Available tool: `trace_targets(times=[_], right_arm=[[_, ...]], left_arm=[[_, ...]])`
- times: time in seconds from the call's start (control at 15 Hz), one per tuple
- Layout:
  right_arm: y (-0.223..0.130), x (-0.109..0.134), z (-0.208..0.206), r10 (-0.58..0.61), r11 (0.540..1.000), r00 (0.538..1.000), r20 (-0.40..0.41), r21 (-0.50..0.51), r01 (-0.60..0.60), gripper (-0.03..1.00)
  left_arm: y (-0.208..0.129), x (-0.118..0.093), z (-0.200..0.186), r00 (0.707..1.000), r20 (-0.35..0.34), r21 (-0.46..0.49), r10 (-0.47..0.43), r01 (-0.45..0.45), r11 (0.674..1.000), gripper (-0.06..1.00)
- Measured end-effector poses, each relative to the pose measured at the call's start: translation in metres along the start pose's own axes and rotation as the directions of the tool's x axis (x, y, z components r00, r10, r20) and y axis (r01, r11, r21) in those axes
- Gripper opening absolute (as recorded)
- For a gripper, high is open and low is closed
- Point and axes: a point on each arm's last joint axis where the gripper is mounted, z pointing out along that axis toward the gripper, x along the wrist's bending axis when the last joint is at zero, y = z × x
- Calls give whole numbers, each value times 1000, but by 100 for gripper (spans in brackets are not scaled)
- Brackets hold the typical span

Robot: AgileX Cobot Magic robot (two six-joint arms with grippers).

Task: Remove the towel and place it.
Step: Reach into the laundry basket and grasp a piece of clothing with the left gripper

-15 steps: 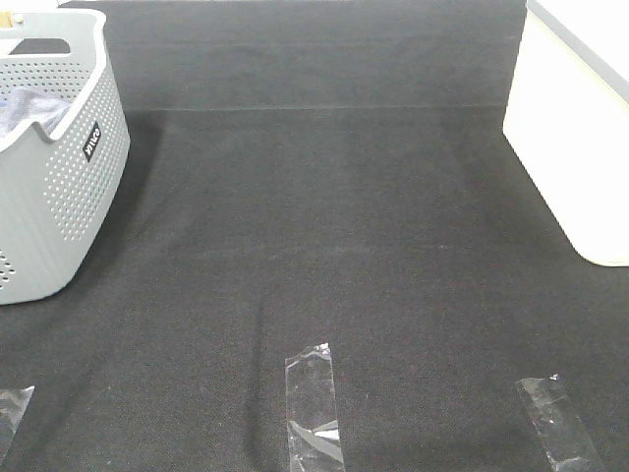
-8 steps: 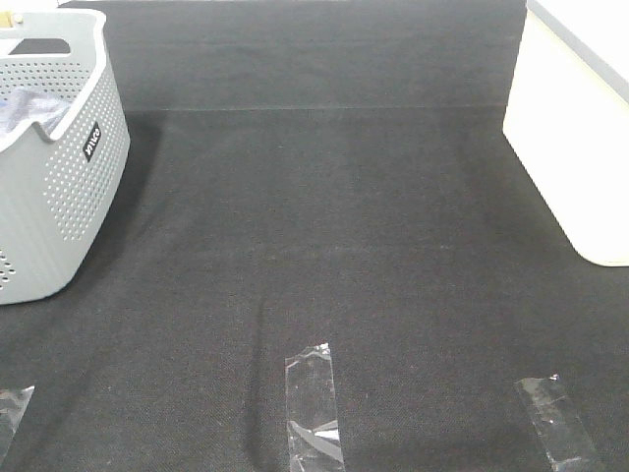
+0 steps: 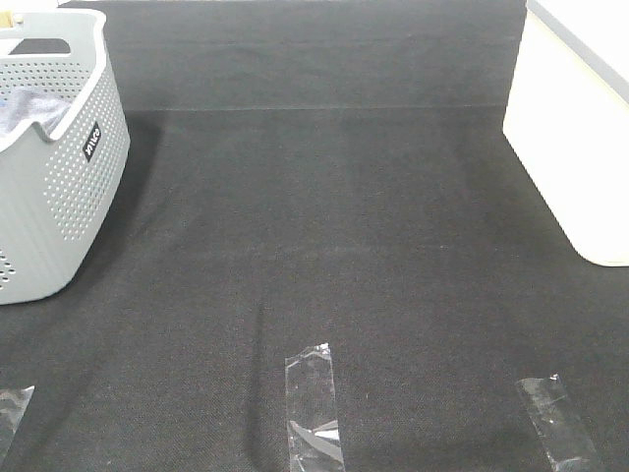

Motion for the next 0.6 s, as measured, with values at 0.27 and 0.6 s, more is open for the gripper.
trace_targets(times=[0.27, 0.6], right_arm=[[0, 0, 0, 0, 1000, 1000, 0, 0, 0, 65], [0, 0, 0, 0, 1000, 1000, 0, 0, 0, 65]], left_arm=[[0, 0, 0, 1000, 0, 0, 0, 0, 1000, 72], [0, 0, 0, 1000, 0, 0, 0, 0, 1000, 72]])
